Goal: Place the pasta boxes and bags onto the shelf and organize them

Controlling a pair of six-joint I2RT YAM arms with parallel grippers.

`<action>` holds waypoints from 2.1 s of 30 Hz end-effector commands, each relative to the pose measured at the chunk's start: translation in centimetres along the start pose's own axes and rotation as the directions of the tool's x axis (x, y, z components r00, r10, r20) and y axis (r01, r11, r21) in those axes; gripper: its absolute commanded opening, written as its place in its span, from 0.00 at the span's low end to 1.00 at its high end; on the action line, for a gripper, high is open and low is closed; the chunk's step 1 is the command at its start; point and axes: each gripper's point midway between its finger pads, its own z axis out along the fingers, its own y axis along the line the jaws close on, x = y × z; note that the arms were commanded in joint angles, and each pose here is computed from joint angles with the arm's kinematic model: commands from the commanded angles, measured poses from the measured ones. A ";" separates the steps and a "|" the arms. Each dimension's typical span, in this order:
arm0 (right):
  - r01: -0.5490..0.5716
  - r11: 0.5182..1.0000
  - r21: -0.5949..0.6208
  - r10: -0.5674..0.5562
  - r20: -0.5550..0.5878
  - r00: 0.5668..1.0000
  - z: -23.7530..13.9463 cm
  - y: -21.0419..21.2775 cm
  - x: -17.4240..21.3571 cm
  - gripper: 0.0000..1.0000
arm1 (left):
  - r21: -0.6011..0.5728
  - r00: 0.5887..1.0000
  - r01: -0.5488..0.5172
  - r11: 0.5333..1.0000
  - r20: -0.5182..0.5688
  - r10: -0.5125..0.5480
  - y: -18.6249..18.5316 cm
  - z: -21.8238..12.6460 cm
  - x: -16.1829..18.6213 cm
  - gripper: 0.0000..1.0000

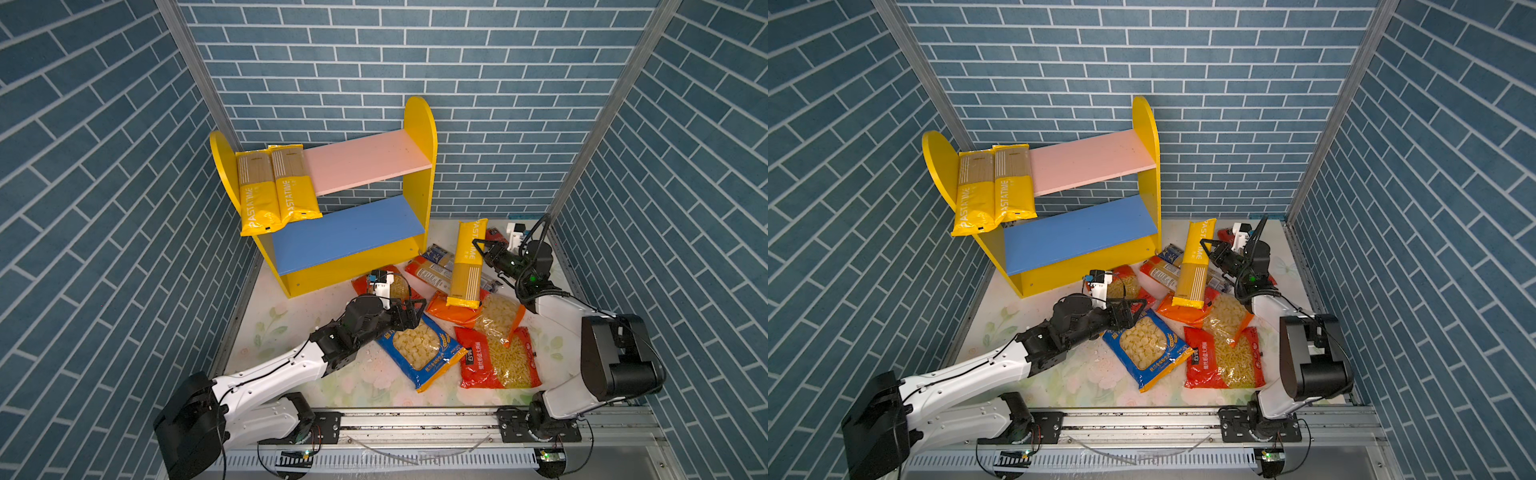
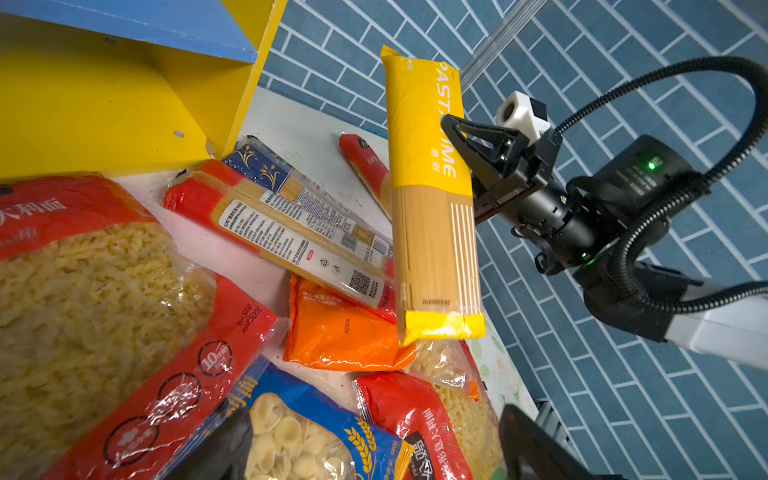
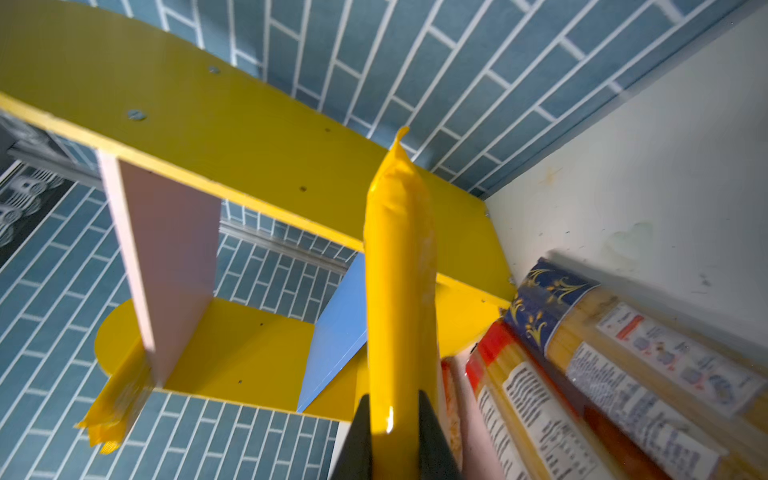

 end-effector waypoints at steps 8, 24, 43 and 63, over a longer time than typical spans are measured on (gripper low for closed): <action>0.178 0.865 -0.469 -0.249 -0.095 0.964 -2.2 17.4 7.1 0.00 | 0.255 0.996 0.087 0.963 -0.026 -0.083 -3.7 -0.2 -0.9 0.94; 0.107 0.692 -0.714 -0.259 -0.107 0.960 -3.6 27.2 10.0 0.00 | 0.488 0.992 0.081 0.869 0.041 -0.116 -8.7 -3.0 -3.7 0.75; 0.022 0.749 -0.662 -0.168 -0.159 0.973 -0.9 25.3 11.0 0.25 | 0.501 0.977 0.010 0.865 0.178 -0.115 -9.8 -4.9 -6.7 0.19; -0.011 0.899 -0.438 -0.024 -0.073 0.997 -2.4 17.2 11.9 0.69 | 0.381 0.866 -0.206 0.901 0.500 -0.013 -13.0 -10.7 -17.8 0.10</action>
